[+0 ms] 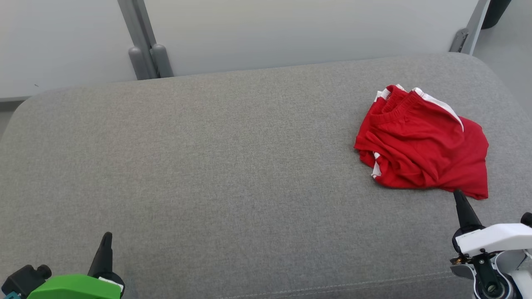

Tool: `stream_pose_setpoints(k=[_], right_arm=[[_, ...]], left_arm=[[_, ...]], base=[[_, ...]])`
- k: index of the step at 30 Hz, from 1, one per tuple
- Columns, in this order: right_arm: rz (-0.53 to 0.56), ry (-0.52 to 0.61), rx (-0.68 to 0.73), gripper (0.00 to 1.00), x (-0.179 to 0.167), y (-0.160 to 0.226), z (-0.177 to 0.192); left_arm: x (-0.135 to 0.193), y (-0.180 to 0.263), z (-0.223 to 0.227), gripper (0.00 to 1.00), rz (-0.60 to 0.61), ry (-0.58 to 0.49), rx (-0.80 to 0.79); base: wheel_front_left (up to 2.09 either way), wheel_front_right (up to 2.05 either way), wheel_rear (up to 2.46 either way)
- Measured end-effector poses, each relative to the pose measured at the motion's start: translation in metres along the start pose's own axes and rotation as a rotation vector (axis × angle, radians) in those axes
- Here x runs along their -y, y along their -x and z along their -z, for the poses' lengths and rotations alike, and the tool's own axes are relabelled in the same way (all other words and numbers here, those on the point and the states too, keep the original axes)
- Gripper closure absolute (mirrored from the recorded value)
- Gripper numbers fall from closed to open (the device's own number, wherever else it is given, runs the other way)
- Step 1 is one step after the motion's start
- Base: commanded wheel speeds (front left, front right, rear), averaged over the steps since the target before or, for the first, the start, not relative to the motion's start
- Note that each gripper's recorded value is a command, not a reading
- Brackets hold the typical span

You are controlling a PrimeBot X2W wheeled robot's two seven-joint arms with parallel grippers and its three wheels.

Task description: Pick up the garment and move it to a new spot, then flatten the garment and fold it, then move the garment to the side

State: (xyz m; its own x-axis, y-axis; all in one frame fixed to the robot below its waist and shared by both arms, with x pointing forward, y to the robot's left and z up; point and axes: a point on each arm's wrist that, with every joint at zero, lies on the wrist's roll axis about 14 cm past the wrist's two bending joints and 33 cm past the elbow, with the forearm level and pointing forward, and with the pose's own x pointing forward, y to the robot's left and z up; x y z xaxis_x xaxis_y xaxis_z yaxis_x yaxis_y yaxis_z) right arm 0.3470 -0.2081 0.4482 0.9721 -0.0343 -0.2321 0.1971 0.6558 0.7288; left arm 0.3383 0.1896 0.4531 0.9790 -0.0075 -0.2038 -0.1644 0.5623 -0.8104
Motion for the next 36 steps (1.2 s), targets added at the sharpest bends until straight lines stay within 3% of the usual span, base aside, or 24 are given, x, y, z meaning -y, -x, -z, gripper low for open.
stream_pose_setpoints(k=[36], right_arm=[[-0.081, -0.565, 0.021, 1.00, -0.019, -0.014, -0.011]], left_arm=[[0.015, -0.021, -0.007, 1.00, 0.061, 0.462, 0.001]], base=[[0.00, 0.00, 0.00]])
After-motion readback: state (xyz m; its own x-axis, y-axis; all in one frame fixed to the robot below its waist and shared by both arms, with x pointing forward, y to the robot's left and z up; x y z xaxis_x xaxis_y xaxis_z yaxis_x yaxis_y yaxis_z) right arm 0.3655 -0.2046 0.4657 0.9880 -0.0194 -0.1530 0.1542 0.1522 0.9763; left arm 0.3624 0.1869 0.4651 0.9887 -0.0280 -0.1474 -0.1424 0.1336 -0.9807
